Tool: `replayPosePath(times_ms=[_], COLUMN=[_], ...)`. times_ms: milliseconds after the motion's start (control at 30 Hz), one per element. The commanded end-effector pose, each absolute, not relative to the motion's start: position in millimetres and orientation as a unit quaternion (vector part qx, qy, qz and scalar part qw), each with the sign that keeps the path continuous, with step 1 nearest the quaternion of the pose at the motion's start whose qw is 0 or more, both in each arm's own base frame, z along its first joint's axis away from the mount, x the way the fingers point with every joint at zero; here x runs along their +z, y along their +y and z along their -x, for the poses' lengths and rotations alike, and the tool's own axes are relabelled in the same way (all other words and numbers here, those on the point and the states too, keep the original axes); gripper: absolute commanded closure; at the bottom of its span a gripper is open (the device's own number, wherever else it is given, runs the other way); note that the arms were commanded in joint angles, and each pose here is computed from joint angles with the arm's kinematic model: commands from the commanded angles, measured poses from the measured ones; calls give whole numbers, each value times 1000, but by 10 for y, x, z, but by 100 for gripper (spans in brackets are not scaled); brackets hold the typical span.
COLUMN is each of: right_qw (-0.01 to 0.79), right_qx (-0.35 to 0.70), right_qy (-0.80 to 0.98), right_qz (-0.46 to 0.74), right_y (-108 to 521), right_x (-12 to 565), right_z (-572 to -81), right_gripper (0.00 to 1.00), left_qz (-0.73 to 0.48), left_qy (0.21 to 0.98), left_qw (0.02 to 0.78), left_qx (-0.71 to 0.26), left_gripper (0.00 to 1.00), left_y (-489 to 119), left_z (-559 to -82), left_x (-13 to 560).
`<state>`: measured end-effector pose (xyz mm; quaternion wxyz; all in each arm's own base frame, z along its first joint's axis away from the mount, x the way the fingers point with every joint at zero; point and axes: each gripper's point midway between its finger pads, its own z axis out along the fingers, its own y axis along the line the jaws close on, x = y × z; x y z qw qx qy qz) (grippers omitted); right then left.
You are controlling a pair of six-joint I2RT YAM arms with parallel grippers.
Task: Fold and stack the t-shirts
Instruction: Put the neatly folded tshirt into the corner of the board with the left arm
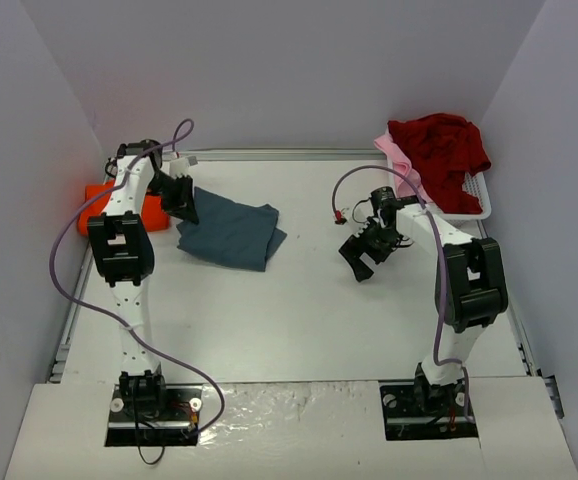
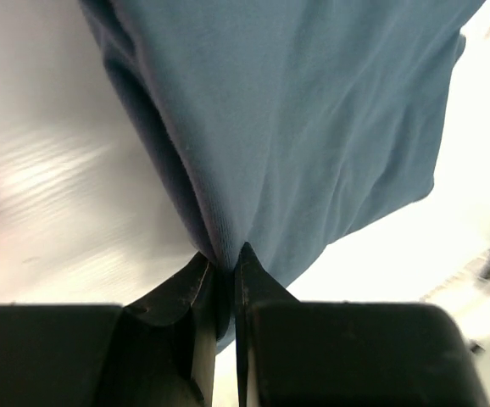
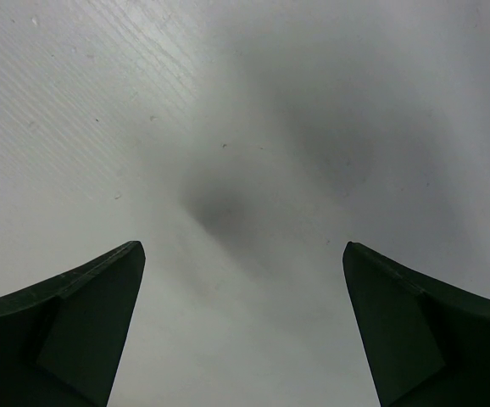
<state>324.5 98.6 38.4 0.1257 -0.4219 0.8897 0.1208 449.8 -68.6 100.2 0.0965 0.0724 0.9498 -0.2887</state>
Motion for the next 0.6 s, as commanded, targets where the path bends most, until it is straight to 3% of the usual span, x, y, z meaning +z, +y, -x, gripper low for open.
replayPosePath(times_ms=[0, 567], right_qw=[122, 111], right_qx=[132, 101], right_qy=[889, 894], right_qz=[422, 423], right_y=[1007, 882], right_x=[417, 367], right_z=[-3176, -3155], right_gripper=[0, 0], left_qz=[-102, -91], left_qy=[966, 975], left_qw=[113, 191], left_qx=[-209, -74], left_gripper=[98, 98], left_y=[-406, 25], left_z=[-4489, -4750], left_x=[1290, 1800])
